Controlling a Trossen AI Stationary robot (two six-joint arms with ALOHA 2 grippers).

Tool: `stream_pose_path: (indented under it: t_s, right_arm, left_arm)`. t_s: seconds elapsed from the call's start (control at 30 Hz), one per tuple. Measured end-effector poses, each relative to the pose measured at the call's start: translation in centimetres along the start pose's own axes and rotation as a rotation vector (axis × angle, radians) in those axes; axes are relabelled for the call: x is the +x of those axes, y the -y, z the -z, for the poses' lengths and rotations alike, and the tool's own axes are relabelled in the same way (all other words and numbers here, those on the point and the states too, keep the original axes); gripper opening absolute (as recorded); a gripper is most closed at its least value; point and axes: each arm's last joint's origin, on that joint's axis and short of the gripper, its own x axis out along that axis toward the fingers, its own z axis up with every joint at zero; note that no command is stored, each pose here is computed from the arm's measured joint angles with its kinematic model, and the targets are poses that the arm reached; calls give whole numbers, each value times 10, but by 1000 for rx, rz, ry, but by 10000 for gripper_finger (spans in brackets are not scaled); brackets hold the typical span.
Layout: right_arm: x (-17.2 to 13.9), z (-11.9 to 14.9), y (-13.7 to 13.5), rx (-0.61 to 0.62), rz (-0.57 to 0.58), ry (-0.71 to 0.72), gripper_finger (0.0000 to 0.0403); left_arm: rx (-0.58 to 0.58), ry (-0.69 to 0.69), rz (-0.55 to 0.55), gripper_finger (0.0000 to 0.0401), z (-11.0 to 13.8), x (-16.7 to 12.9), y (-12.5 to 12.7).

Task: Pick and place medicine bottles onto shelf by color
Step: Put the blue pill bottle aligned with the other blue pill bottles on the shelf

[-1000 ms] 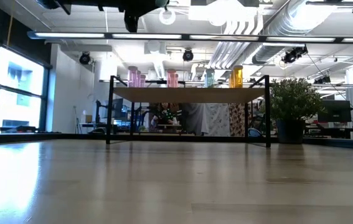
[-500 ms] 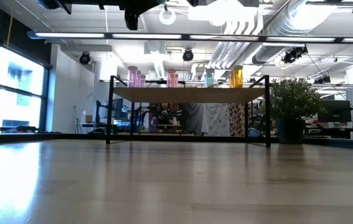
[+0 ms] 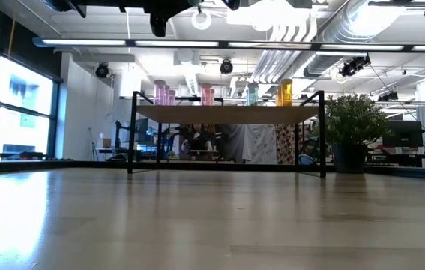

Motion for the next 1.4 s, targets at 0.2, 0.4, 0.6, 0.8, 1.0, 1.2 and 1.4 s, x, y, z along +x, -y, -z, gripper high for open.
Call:
stream_pose_path:
  t_s: [0.2,0.4,0.6,0.8,1.0,1.2,1.4]
  right_arm:
    - [0,0,0,0,3,0,99]
    - [0,0,0,1,4,0,108]
    - [0,0,0,9,4,0,107]
    - [0,0,0,36,5,-3,106]
    - [0,4,2,47,74,-33,106]
    - [-1,9,4,71,149,-82,106]
    - [-5,7,5,69,200,-84,106]
  left_arm:
    - [0,0,-4,99,0,0,0]
    - [0,1,-4,99,0,0,0]
    - [0,0,-4,109,0,0,0]
    - [0,1,-4,146,0,0,0]
    - [0,-17,-20,191,2,0,-1]
    - [3,-51,-78,219,5,0,-5]
    - [3,-49,-94,223,5,0,-9]
